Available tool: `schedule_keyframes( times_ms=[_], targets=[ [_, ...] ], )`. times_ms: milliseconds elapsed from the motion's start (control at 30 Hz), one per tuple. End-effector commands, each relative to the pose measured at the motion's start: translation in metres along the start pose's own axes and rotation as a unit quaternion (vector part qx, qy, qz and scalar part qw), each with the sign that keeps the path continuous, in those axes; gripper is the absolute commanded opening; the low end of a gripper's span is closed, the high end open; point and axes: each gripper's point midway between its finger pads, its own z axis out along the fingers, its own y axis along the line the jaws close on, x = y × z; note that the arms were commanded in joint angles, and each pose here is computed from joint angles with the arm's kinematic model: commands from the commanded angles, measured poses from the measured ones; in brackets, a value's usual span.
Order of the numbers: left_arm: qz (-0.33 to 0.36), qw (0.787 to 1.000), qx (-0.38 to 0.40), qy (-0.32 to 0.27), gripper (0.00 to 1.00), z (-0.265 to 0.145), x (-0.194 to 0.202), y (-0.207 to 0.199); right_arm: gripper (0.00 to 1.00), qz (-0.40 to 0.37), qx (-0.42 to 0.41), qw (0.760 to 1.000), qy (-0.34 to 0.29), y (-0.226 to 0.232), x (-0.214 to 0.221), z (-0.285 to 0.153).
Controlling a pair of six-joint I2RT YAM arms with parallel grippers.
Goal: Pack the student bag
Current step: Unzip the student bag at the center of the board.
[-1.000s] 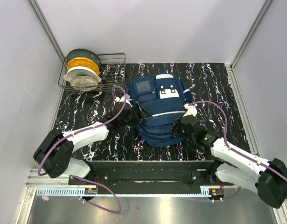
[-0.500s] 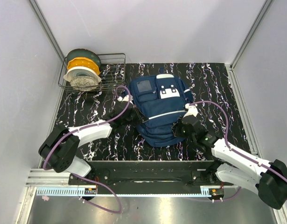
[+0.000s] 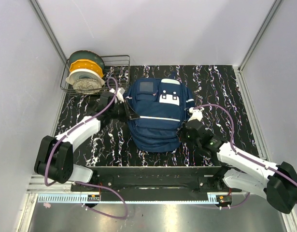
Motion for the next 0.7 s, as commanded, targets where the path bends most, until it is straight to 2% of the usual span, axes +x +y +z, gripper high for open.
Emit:
schedule_keyframes(
  times_ms=[0,100,133,200,233,367,467,667],
  targets=[
    [0.098,0.994,0.038,0.02,0.0,-0.014,-0.024,-0.008,0.0,-0.023,0.044,0.998,-0.033,-0.011,-0.024,0.003],
    [0.089,0.995,0.029,0.035,0.0,-0.011,-0.025,-0.006,0.0,-0.02,0.02,0.999,-0.03,0.002,-0.027,0.004],
    [0.087,0.995,0.031,0.028,0.13,-0.011,-0.027,-0.007,0.0,-0.016,0.014,0.999,-0.028,0.005,-0.027,0.004],
    [0.073,0.997,0.036,0.015,0.27,-0.014,-0.029,-0.011,0.0,-0.008,-0.001,1.0,-0.021,0.01,-0.024,0.004],
    [0.07,0.997,0.039,0.01,0.48,-0.014,-0.027,-0.011,0.0,0.002,-0.005,1.0,-0.021,0.012,-0.022,0.005],
    [0.05,0.998,0.015,-0.019,0.69,-0.024,-0.028,-0.006,0.0,0.024,-0.009,1.0,-0.013,0.01,-0.012,0.008],
    [0.026,0.998,-0.017,-0.056,0.78,-0.039,-0.026,0.002,0.0,0.036,-0.008,0.999,-0.004,0.008,-0.005,0.01],
    [-0.062,0.992,0.011,-0.107,0.82,-0.06,-0.006,-0.006,0.0,0.042,-0.013,0.999,-0.01,0.01,-0.007,0.01]
  ],
)
